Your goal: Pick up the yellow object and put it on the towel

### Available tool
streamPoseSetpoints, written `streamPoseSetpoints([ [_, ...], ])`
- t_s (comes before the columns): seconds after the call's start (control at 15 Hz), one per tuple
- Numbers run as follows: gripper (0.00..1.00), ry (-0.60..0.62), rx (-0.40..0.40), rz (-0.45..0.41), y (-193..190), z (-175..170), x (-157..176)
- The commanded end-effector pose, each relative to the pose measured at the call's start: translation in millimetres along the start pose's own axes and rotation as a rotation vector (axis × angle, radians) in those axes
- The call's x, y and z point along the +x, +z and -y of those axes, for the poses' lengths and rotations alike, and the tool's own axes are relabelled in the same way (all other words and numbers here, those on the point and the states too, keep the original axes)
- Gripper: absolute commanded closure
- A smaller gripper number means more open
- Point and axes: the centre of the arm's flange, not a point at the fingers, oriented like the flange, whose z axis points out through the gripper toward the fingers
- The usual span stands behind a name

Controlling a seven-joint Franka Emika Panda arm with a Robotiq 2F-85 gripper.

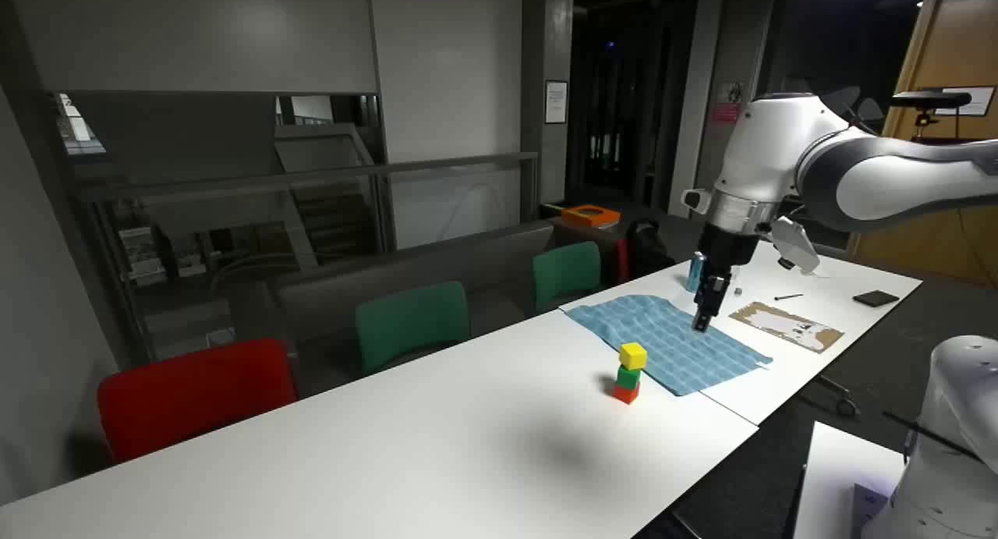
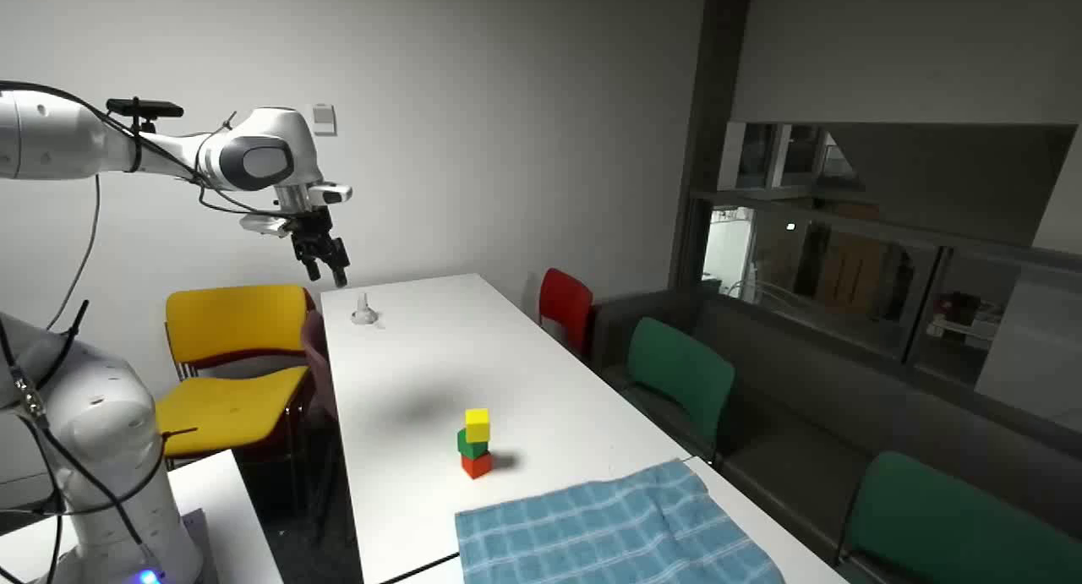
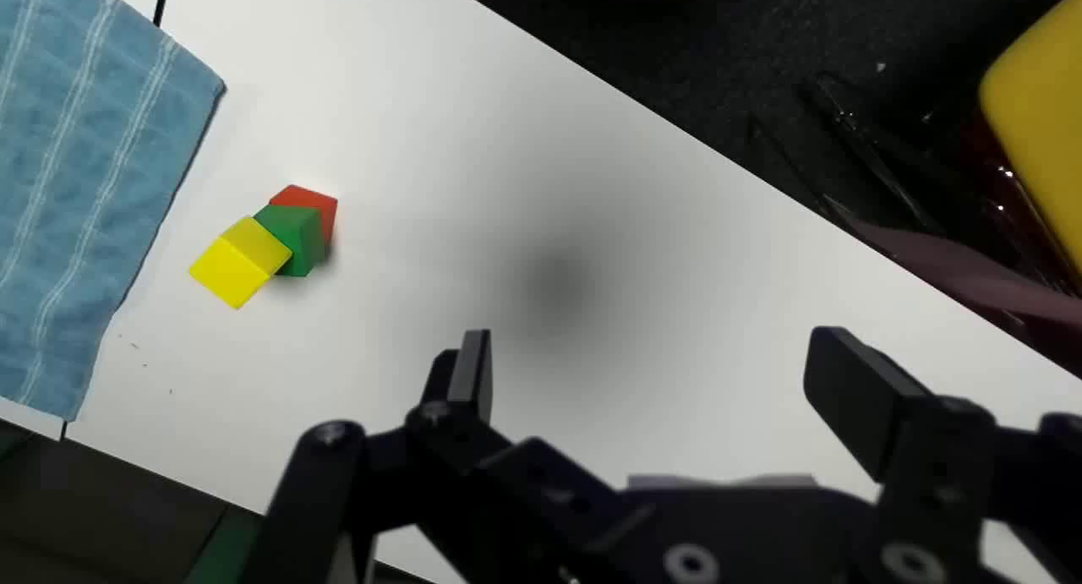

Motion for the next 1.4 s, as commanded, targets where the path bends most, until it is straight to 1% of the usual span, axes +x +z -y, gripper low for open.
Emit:
streamPoseSetpoints([
  [0.0, 0.00, 0.000, 0.000, 0.001, 0, 0, 0],
  [0.13, 0.00, 0.000, 0.000, 0.000, 0, 0, 0],
  [0.2, 0.00, -0.004, -0.016, 0.003, -1, -1, 4],
  [0.4, 0.00, -0.036, -0.101, -0.009, -1, -12, 13],
  [0.6, 0.00, -0.113, -0.185, -0.022, 11, -39, 25],
  [0.73, 0.00, -0.205, -0.212, -0.026, 24, -60, 35],
  [1.0, 0.00, -0.389, -0.204, -0.065, 51, -93, 55],
  [1.2, 0.00, -0.514, -0.177, -0.081, 77, -117, 60],
  [1.33, 0.00, -0.589, -0.154, -0.073, 95, -134, 59],
])
